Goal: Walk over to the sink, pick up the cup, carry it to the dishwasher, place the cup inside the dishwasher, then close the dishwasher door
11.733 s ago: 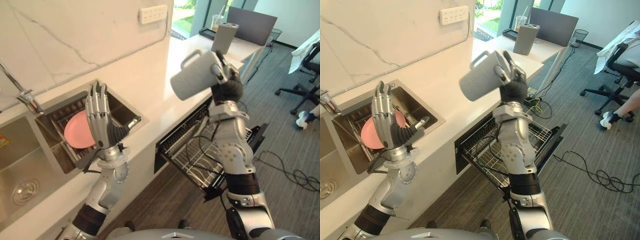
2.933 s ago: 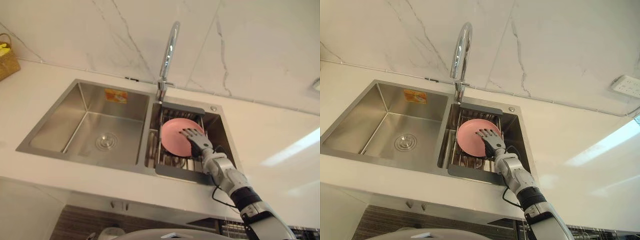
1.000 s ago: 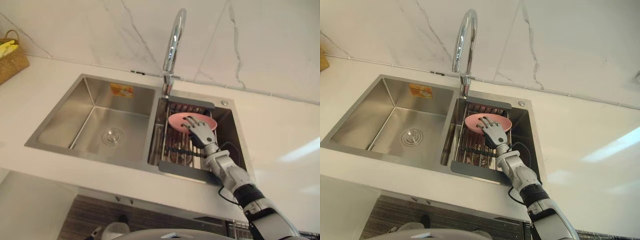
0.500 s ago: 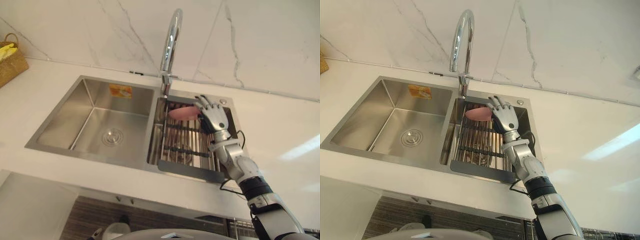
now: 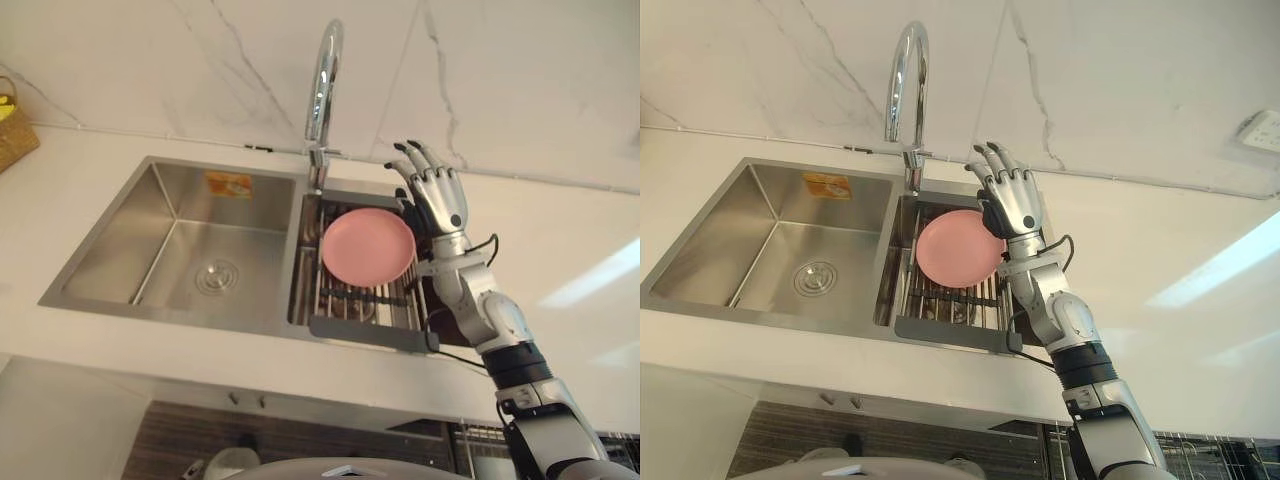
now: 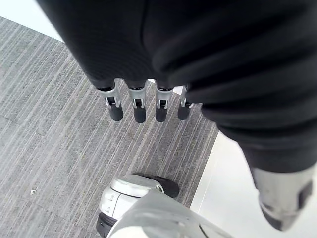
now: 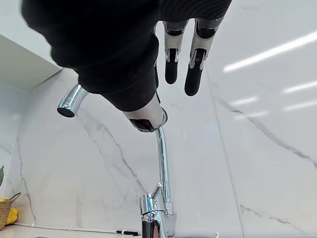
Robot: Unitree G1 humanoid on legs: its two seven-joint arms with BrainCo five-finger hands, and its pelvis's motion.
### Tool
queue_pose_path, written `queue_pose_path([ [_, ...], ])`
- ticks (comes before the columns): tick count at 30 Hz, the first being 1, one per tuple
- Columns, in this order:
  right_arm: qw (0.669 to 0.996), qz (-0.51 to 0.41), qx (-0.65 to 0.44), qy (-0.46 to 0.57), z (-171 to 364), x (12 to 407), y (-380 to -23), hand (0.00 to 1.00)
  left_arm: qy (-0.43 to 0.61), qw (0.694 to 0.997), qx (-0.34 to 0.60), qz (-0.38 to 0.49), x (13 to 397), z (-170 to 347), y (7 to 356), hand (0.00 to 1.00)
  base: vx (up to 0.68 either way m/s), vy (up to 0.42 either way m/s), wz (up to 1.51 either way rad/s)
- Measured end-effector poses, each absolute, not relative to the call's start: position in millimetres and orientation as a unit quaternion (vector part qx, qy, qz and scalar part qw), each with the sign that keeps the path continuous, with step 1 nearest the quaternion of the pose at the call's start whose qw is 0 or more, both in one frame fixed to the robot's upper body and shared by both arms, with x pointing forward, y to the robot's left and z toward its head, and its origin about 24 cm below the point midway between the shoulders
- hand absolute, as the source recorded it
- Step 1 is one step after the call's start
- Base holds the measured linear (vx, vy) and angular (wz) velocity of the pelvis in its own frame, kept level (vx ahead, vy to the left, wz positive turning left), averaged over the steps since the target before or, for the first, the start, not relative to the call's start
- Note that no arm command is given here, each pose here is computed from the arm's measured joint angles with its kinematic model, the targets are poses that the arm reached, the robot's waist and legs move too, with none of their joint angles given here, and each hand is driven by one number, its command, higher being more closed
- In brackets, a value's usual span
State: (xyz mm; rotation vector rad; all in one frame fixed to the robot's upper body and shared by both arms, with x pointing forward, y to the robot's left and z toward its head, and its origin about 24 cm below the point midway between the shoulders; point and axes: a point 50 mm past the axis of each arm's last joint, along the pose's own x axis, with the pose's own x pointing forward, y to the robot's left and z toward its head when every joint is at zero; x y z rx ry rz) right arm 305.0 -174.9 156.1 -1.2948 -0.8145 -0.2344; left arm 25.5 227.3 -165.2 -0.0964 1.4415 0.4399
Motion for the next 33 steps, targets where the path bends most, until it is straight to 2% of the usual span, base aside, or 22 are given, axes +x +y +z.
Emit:
queue_pose_path([
  [4,0.745,-0.072,-0.564,-0.349,154,306,-174,0.0,0.655,0.727,-0.043,0.2,25,-165,228,0.0,-0.01,0.009,-0.11],
  [6,0.772,-0.041,-0.539,-0.335,153,307,-172,0.0,0.655,0.727,-0.043,0.2,25,-165,228,0.0,-0.01,0.01,-0.11],
  [8,0.814,0.003,-0.497,-0.299,147,308,-173,0.0,0.656,0.727,-0.042,0.199,26,-165,228,0.0,0.0,0.004,-0.03],
  [12,0.851,0.089,-0.468,-0.224,126,303,-174,0.0,0.659,0.725,-0.042,0.197,26,-165,228,0.0,0.0,0.0,0.0],
  [17,0.852,0.168,-0.473,-0.149,99,295,-177,0.0,0.665,0.719,-0.045,0.199,24,-165,230,0.0,0.0,0.0,0.0],
  [23,0.851,0.195,-0.475,-0.11,79,290,-181,0.0,0.663,0.718,-0.049,0.205,24,-164,234,0.0,0.01,0.001,-0.06],
  [33,0.801,0.166,-0.561,-0.127,63,288,-179,0.0,0.659,0.722,-0.05,0.202,25,-164,233,0.0,-0.01,0.002,-0.02],
])
